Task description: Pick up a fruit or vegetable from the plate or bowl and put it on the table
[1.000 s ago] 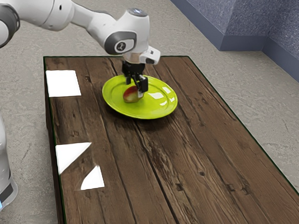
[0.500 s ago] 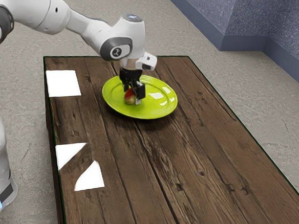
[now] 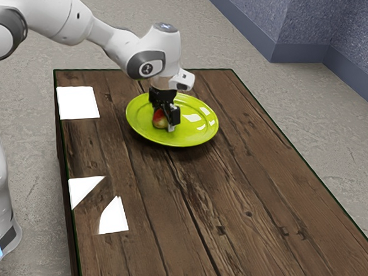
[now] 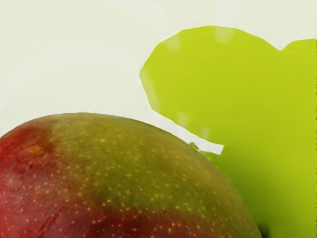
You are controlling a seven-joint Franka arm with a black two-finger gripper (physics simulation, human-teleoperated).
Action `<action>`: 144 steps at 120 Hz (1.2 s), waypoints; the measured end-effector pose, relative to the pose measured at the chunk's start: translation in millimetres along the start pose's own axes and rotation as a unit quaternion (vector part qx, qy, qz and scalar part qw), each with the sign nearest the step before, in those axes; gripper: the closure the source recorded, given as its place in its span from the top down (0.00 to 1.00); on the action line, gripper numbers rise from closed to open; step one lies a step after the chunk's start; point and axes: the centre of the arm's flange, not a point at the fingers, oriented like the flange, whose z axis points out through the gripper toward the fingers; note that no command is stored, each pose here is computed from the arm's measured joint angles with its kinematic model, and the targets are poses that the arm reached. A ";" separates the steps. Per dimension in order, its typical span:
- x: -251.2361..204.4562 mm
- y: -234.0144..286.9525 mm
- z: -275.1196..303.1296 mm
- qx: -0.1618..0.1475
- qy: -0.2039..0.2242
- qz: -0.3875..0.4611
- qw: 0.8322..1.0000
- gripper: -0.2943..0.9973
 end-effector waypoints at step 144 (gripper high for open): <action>94.1 212.9 -173.8 -0.101 0.169 -0.067 0.978 0.76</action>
